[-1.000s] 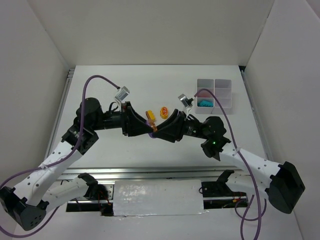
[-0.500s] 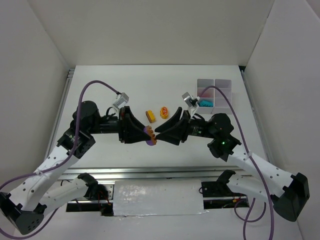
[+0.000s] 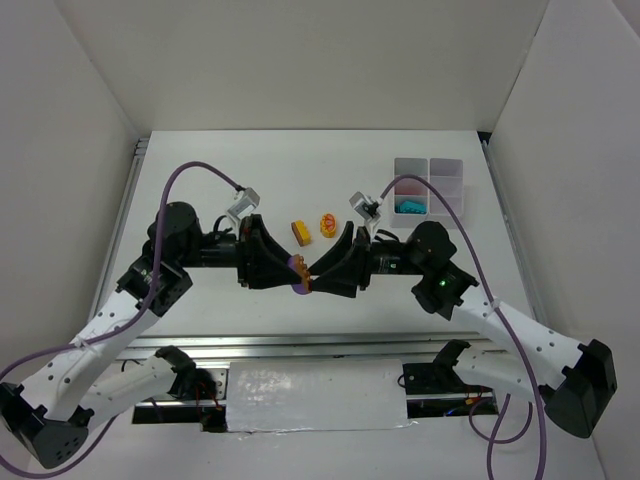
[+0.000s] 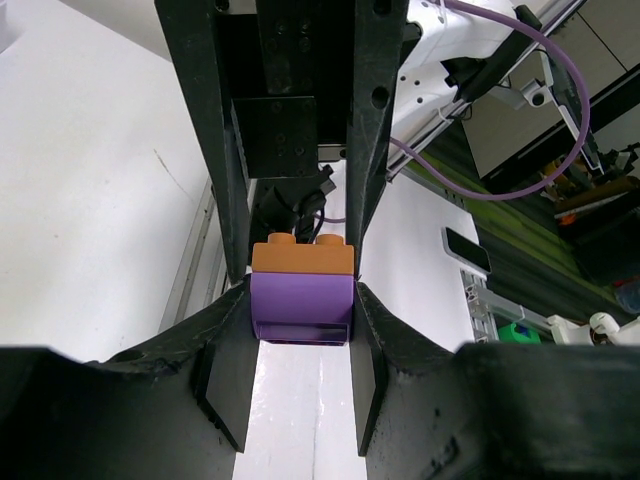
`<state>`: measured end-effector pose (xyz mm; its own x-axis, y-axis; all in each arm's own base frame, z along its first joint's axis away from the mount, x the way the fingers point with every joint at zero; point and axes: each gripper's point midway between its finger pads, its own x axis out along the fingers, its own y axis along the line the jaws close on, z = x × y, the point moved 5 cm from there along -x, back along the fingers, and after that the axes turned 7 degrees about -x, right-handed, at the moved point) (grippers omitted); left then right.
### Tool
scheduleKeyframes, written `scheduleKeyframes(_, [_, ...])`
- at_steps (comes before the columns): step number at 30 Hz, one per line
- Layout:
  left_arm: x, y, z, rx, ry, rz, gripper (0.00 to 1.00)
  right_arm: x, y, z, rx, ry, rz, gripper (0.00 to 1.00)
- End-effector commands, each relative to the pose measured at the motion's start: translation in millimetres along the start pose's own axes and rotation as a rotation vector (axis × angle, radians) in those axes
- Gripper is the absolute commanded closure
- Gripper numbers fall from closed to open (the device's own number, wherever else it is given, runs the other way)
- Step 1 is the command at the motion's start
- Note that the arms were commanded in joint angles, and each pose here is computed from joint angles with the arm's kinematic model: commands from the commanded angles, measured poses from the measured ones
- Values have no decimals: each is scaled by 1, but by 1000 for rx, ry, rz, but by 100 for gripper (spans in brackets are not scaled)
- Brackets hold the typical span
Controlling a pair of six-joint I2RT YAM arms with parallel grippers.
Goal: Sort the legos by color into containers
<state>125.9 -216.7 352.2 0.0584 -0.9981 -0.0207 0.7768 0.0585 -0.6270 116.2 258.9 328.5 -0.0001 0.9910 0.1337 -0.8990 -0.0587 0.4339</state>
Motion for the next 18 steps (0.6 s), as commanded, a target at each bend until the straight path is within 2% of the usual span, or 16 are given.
scheduleKeyframes(1, [1, -8, 9, 70, -17, -41, 100, 4, 15, 13, -57, -7, 59, 41])
scheduleKeyframes(6, [4, -4, 8, 48, -10, -42, 100, 11, 16, 12, -57, 1, 77, 45])
scheduleKeyframes(7, [5, -3, 8, 45, -8, -45, 100, 12, 17, 11, -54, 5, 78, 57])
scheduleKeyframes(9, [5, -3, 8, 42, -8, -46, 100, 14, 15, 10, -50, 7, 78, 65])
scheduleKeyframes(13, [5, -2, 8, 37, -5, -38, 100, 15, 14, 11, -61, 5, 68, 100])
scheduleKeyframes(18, [2, 3, 3, 18, 30, 23, 100, 4, 8, 11, -115, -16, 0, 100])
